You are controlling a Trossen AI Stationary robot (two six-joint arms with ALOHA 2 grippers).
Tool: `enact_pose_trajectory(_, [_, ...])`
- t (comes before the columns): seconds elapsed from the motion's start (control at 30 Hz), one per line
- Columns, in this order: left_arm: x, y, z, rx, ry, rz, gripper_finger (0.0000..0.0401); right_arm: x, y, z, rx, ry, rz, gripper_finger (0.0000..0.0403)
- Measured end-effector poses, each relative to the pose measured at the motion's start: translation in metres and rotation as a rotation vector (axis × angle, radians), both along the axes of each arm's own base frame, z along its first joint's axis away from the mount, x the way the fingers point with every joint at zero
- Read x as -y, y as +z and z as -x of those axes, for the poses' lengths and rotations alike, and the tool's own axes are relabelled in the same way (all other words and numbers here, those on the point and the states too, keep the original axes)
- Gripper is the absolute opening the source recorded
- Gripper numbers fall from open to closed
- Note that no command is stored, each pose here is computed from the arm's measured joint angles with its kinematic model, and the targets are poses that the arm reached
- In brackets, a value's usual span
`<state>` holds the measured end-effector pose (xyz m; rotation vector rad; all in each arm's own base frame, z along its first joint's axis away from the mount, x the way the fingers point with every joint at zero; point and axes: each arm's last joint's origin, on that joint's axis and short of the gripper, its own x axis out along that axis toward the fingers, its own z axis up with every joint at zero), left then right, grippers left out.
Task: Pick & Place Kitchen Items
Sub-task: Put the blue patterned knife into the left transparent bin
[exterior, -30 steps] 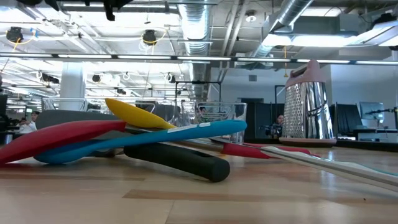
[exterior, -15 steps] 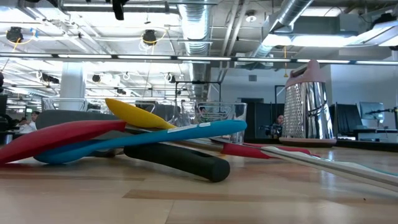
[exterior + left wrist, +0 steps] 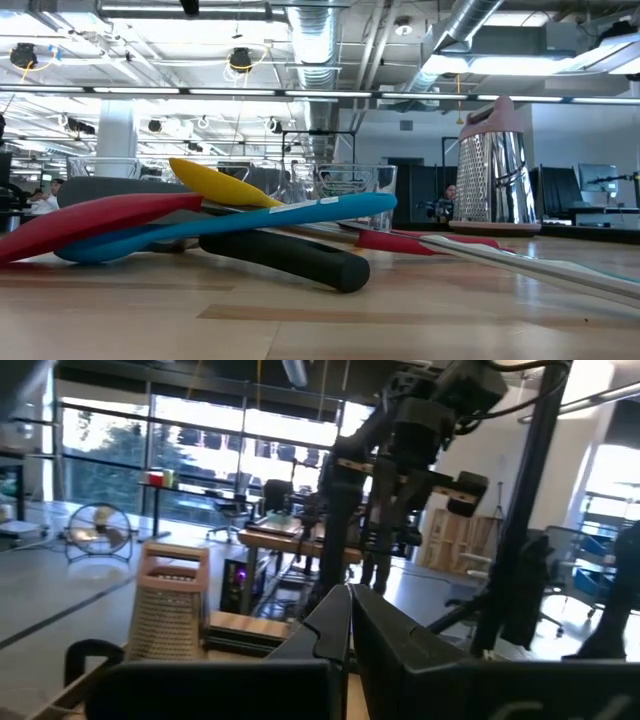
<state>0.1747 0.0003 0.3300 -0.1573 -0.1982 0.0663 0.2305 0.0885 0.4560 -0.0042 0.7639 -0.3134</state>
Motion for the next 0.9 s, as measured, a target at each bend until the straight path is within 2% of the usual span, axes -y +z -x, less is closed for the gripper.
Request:
enact_pose_trajectory(0.37, [0.003,0.000,0.000,0.001,-0.016,0.000,0.0002,0.002,0.000,0.000,-0.011,0.003,0.002,0.0005])
enact_pose_trajectory(0.5, [0.003,0.000,0.000,0.001,-0.016,0.000,0.0002,0.005,0.000,-0.002,0.022,-0.073,-0.058,0.0003])
enact_pose_trajectory(0.63, [0.003,0.000,0.000,0.000,-0.016,-0.001,0.0002,0.002,-0.007,-0.004,0.003,-0.037,0.008,0.0002])
enact_pose_trajectory(0.8, [0.004,0.000,0.000,0.000,-0.079,-0.012,0.0002,0.004,-0.016,0.001,0.130,-0.040,-0.009,0.0001])
enact_pose_trajectory(0.9, [0.006,0.000,0.000,0.002,-0.118,-0.020,0.0002,0.007,-0.034,0.002,0.187,-0.029,-0.025,0.0001])
